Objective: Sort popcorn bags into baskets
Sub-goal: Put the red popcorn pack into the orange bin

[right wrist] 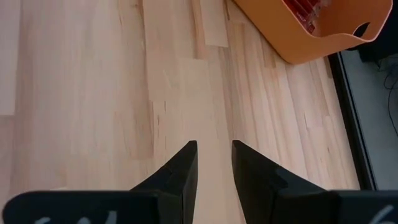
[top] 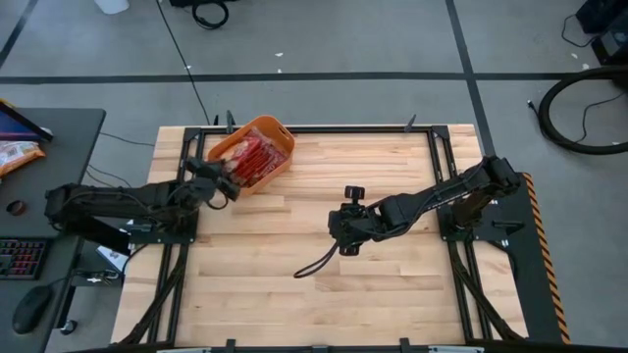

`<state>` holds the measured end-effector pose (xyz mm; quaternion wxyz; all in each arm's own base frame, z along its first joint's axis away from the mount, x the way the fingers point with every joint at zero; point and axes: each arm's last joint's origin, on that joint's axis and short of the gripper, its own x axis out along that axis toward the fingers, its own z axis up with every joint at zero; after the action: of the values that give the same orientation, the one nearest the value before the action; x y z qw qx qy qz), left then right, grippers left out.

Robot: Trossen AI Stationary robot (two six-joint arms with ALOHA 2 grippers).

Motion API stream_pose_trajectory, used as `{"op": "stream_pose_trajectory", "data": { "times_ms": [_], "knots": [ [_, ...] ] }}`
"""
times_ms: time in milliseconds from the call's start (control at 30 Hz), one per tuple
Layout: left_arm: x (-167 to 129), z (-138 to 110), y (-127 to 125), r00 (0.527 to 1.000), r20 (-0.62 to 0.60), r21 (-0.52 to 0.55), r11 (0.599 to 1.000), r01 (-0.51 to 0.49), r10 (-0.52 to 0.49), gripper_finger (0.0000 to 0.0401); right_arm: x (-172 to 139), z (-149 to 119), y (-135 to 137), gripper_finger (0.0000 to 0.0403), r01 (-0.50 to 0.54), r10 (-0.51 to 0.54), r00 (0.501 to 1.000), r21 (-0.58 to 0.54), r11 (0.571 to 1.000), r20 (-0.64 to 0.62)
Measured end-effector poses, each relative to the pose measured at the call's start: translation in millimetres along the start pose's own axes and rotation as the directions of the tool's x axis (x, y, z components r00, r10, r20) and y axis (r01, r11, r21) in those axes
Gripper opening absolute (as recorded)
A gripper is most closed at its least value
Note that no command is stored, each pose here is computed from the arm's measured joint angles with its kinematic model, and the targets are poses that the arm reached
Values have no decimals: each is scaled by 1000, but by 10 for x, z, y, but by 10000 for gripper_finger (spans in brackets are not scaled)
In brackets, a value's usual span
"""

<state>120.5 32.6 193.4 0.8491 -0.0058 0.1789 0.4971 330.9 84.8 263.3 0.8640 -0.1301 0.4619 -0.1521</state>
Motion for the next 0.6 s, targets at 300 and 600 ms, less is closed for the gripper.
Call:
{"op": "stream_pose_trajectory", "data": {
  "times_ms": [300,600],
  "knots": [
    [43,55,27,998,-61,21,1000,7,-6,162,0,42,8,104,-7,7,999,4,1000,39],
    [115,56,43,994,-62,26,996,-85,87,225,0,55,10,104,-7,8,999,-13,1000,51]
  ]
}}
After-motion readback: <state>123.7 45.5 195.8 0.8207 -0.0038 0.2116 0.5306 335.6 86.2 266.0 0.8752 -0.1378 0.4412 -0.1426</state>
